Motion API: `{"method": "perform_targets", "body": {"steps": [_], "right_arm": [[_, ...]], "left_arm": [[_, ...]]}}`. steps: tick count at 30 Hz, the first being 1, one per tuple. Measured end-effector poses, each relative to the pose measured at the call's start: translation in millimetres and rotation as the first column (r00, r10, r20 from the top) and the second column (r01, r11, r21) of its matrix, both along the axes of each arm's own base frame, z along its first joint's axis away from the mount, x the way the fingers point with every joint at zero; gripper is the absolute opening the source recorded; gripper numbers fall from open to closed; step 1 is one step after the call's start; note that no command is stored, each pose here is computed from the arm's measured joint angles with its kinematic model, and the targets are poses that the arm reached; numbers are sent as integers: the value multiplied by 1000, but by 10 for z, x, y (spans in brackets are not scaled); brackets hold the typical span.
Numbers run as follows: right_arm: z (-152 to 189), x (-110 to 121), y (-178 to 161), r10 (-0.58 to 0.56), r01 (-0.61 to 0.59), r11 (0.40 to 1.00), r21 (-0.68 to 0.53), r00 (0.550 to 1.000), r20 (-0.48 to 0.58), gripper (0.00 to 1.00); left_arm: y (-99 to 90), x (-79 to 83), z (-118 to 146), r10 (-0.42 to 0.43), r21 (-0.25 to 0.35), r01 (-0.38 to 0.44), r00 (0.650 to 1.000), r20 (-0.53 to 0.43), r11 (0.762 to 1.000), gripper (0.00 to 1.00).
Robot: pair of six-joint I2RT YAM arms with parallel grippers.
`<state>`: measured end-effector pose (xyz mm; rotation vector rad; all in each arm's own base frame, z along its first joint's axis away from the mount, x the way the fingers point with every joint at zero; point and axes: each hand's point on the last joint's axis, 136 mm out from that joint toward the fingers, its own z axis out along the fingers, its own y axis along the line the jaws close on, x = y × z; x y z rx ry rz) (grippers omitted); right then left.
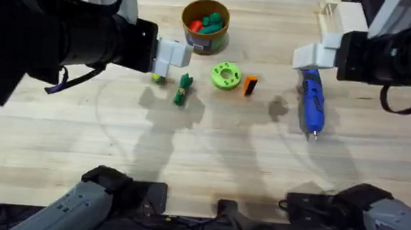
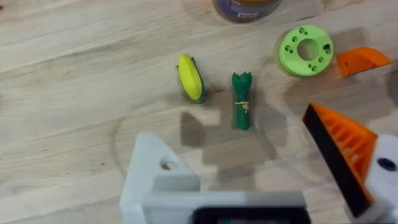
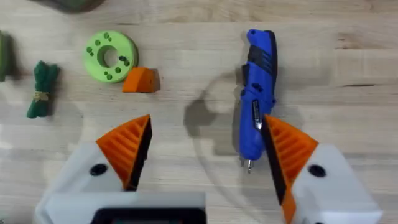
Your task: Pick up the gripper from the table and insert it into the empty holder that is missing its gripper. Then pick up a screw, insert it into the mounting hole, and use the screwdriver to tighten it. Finally, clean up the table by picking up the vegetable and placing it into the bucket.
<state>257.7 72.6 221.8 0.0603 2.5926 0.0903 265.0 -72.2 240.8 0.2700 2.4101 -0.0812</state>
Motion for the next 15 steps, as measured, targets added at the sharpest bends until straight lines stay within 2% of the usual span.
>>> {"method": "perform_targets", "body": {"steps": [7,11,15], "right_arm": [[-1,0,0,0,0,1000,0,1000,0,992],[-1,0,0,0,0,1000,0,1000,0,991],[0,0,0,0,0,1000,0,1000,0,992]], "left_arm": [[7,-19,-17,0,4,0,1000,-10,1000,986],[58,-138,-120,5,30,-3,997,-72,1000,986],[37,-68,-64,6,19,-5,999,-36,1000,985]]}}
